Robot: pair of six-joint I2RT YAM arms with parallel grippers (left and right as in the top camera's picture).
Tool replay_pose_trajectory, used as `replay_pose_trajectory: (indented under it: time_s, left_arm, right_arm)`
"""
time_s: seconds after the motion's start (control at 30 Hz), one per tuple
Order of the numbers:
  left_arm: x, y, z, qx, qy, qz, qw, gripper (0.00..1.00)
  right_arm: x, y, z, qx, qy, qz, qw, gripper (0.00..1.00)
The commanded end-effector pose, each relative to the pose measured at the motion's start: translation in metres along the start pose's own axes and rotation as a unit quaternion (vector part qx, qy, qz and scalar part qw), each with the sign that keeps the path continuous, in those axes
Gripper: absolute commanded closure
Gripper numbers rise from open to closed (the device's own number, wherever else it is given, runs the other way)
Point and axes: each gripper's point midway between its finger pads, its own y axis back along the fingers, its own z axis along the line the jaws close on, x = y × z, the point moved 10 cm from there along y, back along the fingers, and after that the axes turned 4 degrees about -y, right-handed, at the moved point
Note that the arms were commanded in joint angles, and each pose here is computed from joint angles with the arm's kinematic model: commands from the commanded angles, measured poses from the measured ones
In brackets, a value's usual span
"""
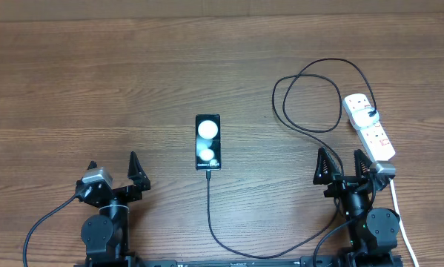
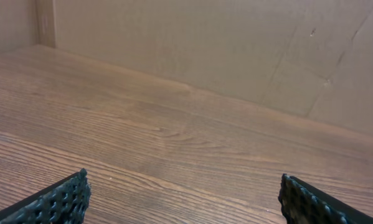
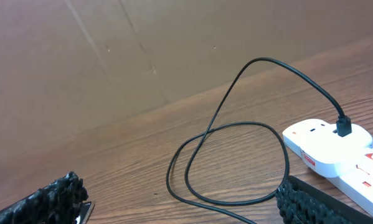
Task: Plug charger to phone and switch on socket
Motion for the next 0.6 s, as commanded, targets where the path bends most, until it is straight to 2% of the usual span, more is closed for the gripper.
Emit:
replay_pose_trajectory:
  time_s: [0.0,0.57]
  left_arm:
    - [0.0004,0.0002,-0.0004,0.005,-0.011,-0.004,1.000,0.01]
    - [0.0005,0.0000,0.0007,0.001,-0.011,-0.005,1.000,0.01]
  right_arm:
    - [-0.0016,0.0006,0.0013,-0.005,0.004,-0.007,1.000,0.00]
    - [-0.0016,0.0006,0.0013,-0.005,0.004,-0.007,1.000,0.00]
